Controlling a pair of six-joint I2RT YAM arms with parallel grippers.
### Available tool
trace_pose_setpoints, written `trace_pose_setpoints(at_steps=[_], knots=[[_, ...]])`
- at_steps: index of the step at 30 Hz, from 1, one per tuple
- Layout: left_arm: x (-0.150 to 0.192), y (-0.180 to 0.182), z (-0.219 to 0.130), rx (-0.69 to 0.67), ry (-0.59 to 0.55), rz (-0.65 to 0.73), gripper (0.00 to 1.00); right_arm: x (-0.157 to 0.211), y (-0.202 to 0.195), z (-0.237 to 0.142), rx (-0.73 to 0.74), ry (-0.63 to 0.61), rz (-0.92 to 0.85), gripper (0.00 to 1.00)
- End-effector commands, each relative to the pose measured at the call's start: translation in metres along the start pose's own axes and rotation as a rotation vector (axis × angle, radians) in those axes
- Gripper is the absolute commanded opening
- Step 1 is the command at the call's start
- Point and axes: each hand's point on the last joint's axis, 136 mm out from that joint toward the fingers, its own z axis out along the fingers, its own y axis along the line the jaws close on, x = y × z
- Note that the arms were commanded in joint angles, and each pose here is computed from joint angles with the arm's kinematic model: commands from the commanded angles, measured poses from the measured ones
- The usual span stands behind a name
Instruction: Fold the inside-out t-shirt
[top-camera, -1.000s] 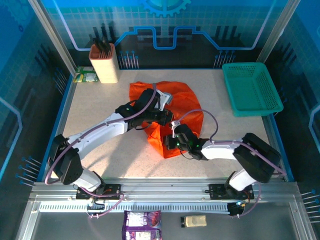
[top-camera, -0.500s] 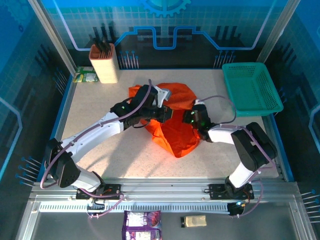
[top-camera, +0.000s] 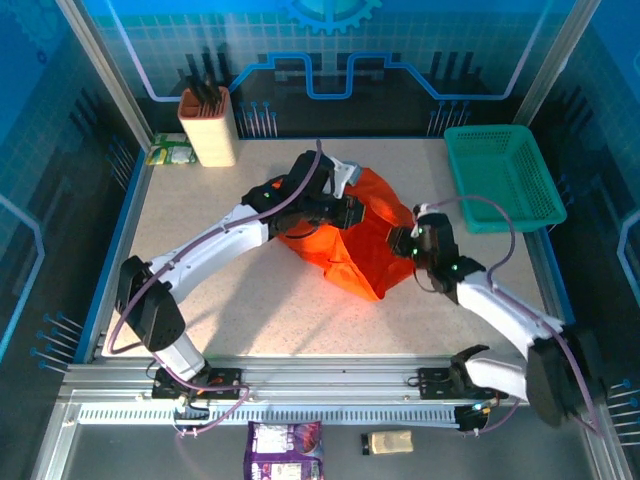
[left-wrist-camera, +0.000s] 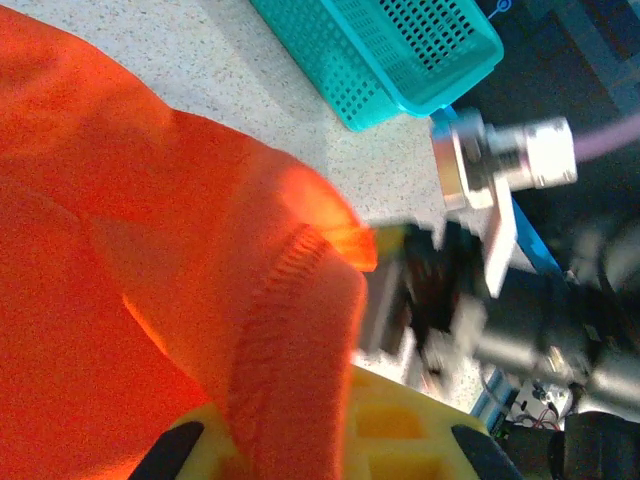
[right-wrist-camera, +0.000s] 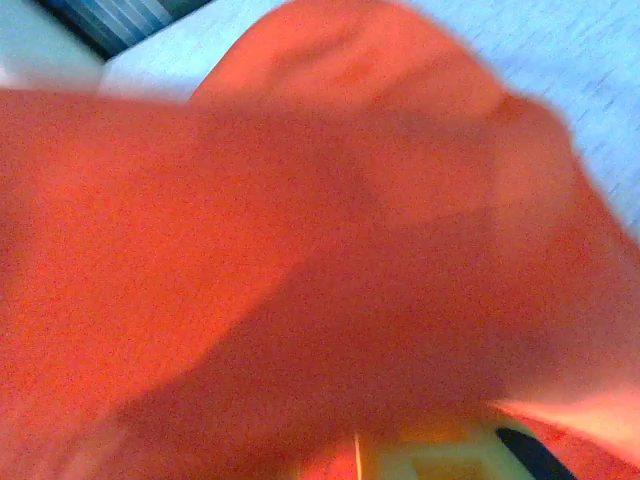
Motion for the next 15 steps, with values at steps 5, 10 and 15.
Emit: trace_pose_setpoints(at_steps=[5,10,15], knots=[[-0.012,-0.014,-0.008,0.048,0.013,0.021,0.0,0.09,0.021,-0.023,-0.093,0.152,-0.115,0.13],[0.001,-0.012,-0.008,0.051,0.044,0.001,0.0,0.105,0.043,-0.007,-0.19,0.138,-0.382,0.0],[0.012,-0.011,-0.016,0.046,0.066,0.012,0.0,0.107,0.063,0.024,-0.29,0.059,-0.735,0.0]])
